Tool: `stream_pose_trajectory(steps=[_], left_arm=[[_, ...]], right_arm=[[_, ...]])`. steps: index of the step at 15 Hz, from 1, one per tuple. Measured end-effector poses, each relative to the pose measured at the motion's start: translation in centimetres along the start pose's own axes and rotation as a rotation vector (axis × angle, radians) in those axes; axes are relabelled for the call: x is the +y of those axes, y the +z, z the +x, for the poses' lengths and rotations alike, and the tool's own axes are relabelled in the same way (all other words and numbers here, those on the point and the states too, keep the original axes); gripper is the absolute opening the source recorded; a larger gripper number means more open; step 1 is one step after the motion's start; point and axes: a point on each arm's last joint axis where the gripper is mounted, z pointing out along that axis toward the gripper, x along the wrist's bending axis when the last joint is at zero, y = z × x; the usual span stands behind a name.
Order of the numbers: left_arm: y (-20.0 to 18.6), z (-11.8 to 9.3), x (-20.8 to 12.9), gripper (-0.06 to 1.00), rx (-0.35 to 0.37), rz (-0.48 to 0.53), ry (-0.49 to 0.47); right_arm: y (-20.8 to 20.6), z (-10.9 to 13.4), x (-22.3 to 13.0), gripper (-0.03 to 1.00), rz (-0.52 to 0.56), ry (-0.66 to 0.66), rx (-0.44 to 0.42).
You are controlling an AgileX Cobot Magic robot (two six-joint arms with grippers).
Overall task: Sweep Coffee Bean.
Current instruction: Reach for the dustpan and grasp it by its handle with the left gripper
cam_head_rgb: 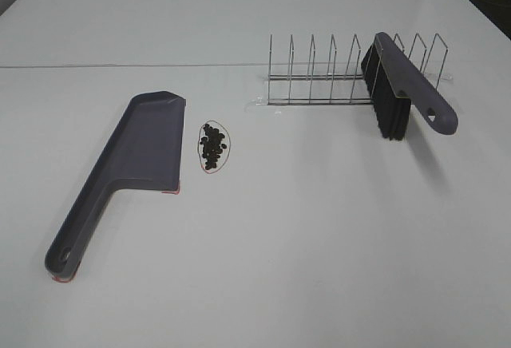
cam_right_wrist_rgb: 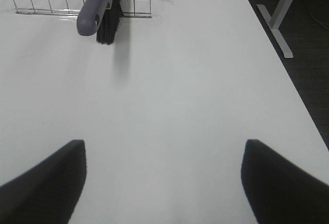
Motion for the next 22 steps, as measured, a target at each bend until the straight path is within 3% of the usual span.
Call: stream_pose_trajectory(steps=[17,19,22], left_arm=[[0.0,0.0,0.2,0.70,0.003,-0.011,0.008],[0.6,0.2,1.9,0.68,0.010,-0.080,0.002],[3.0,0.5,4.3,0.66,0.013,-0.104,-0.023]], right_arm=[[0.0,0.0,0.0,0.80,0.000,0.000,0.000],[0.0,0.0,0.0,0.80,0.000,0.000,0.000],[0.0,0.0,0.0,0.80,0.000,0.000,0.000]])
